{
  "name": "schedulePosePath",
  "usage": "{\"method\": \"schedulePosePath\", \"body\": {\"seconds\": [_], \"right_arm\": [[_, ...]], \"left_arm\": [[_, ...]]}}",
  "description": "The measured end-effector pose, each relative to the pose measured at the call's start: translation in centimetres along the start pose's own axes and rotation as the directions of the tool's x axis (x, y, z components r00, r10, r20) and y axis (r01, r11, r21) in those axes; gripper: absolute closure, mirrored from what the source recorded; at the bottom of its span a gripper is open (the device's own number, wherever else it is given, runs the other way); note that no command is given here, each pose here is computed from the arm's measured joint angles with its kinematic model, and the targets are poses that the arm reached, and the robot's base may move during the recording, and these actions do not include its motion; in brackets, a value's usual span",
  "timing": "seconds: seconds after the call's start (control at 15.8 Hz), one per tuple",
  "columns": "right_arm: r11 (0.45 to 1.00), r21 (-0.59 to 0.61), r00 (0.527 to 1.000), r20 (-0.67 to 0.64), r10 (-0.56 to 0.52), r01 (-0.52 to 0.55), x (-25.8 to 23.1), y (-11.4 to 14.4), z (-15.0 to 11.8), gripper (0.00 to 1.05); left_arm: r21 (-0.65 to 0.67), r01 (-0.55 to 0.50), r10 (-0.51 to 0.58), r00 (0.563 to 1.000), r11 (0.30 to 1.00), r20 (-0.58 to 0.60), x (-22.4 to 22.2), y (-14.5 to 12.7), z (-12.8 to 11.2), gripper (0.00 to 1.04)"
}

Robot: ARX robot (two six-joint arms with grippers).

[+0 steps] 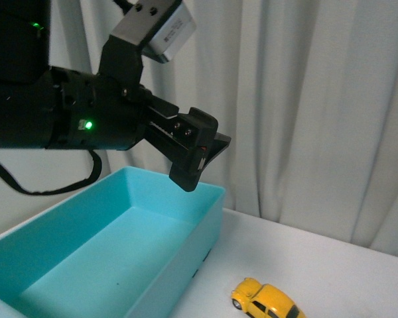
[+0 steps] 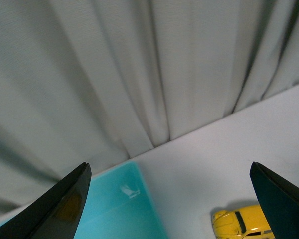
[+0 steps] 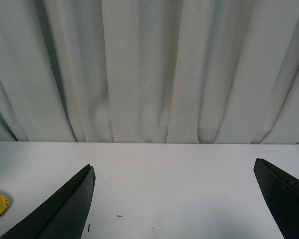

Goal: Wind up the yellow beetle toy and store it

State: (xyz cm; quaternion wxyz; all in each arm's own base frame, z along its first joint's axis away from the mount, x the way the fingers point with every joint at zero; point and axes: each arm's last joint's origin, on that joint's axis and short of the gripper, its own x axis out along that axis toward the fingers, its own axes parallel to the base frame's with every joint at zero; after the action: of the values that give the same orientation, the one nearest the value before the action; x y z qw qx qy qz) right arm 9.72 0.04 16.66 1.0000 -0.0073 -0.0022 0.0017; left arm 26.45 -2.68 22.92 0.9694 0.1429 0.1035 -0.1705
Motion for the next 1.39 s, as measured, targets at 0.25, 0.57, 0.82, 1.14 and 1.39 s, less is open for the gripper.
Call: {"method": "schedulePosePath", "body": {"seconds": [0.25, 0.57, 0.82, 1.14, 1.39], "right_arm": [[1.0, 0.0, 1.0, 0.0, 0.0, 0.0, 0.0, 0.0, 0.0, 0.07], [1.0, 0.0, 1.0, 0.0, 0.0, 0.0, 0.0, 0.0, 0.0, 0.07], [1.0, 0.0, 1.0, 0.0, 0.0, 0.0, 0.0, 0.0, 0.0, 0.07], [1.0, 0.0, 1.0, 0.0, 0.0, 0.0, 0.0, 0.0, 0.0, 0.07], [1.0, 0.0, 1.0, 0.0, 0.0, 0.0, 0.0, 0.0, 0.0, 0.07]], "left_arm": [[0.347, 0.321, -0.278, 0.945, 0.881, -0.171, 4.7, -3.0, 4.8, 0.07], [0.61, 0.688, -0.3, 0.723, 0.393, -0.623, 9.6, -7.9, 5.5, 0.07], [0.602, 0.797, -0.239, 0.595, 0.054, -0.767, 12.4, -11.3, 3.5, 0.07], [0.488, 0.866, -0.148, 0.5, 0.11, -0.853, 14.2, -12.4, 0.0, 0.07], [0.38, 0.856, -0.102, 0.439, 0.35, -0.893, 16.1, -12.9, -2.3, 0.07]]}}
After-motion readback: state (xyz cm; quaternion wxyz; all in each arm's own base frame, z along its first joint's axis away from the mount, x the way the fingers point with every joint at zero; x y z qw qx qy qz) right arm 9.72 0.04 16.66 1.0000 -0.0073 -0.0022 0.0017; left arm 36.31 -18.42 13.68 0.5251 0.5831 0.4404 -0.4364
